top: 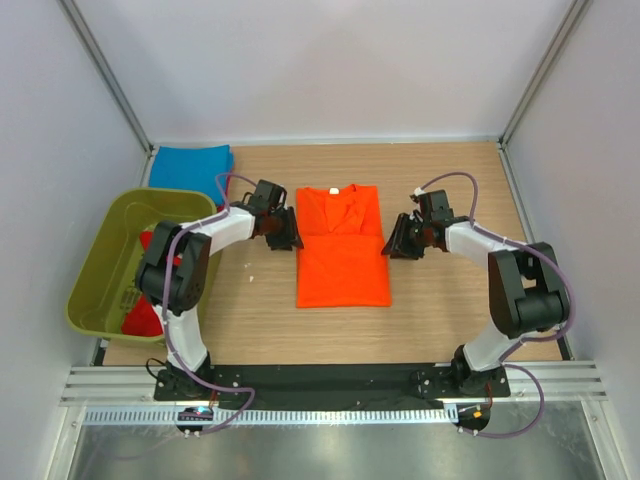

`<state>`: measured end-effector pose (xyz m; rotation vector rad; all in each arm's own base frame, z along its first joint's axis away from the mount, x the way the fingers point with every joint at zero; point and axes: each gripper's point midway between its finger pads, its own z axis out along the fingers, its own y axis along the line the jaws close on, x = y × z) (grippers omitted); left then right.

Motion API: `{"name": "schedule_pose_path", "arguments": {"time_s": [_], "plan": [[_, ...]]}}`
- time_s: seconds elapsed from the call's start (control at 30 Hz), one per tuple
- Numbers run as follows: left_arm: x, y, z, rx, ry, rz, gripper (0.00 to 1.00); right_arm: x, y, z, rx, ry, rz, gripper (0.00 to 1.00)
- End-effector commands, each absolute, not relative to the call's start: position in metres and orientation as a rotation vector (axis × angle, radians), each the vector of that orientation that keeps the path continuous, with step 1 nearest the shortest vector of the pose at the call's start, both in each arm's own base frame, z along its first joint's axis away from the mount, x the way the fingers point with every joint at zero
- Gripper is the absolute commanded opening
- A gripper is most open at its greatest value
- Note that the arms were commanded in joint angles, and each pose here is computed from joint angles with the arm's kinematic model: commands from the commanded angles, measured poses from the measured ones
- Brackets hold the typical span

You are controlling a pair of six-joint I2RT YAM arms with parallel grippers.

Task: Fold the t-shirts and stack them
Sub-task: Fold the tshirt

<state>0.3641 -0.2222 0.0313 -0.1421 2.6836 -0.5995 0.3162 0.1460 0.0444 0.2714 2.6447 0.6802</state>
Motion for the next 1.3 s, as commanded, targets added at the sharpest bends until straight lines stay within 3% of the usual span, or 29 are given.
{"name": "schedule_pose_path", "arguments": {"time_s": [0.0, 0.53, 0.8, 0.93, 1.0, 1.27], "plan": [[0.381, -0.235, 0.048, -0.056, 2.613, -0.694, 0.38, 0.353, 0.143, 0.051, 0.209, 2.556, 0.753, 0.38], [0.387, -0.253, 0.041, 0.021, 2.585, -0.835, 0.31, 0.392, 0.158, 0.035, 0.109, 2.531, 0.994, 0.34], [0.392, -0.254, 0.05, 0.014, 2.564, -0.828, 0.3, 0.393, 0.155, 0.04, 0.098, 2.517, 0.956, 0.22], [0.392, -0.256, 0.059, 0.021, 2.547, -0.85, 0.07, 0.392, 0.153, 0.049, 0.089, 2.505, 0.941, 0.08], [0.392, -0.256, 0.067, 0.014, 2.534, -0.859, 0.0, 0.393, 0.152, 0.059, 0.082, 2.484, 0.93, 0.05], [0.39, -0.256, 0.086, -0.028, 2.503, -0.878, 0.0, 0.392, 0.158, 0.084, 0.04, 2.4, 0.94, 0.01]]}}
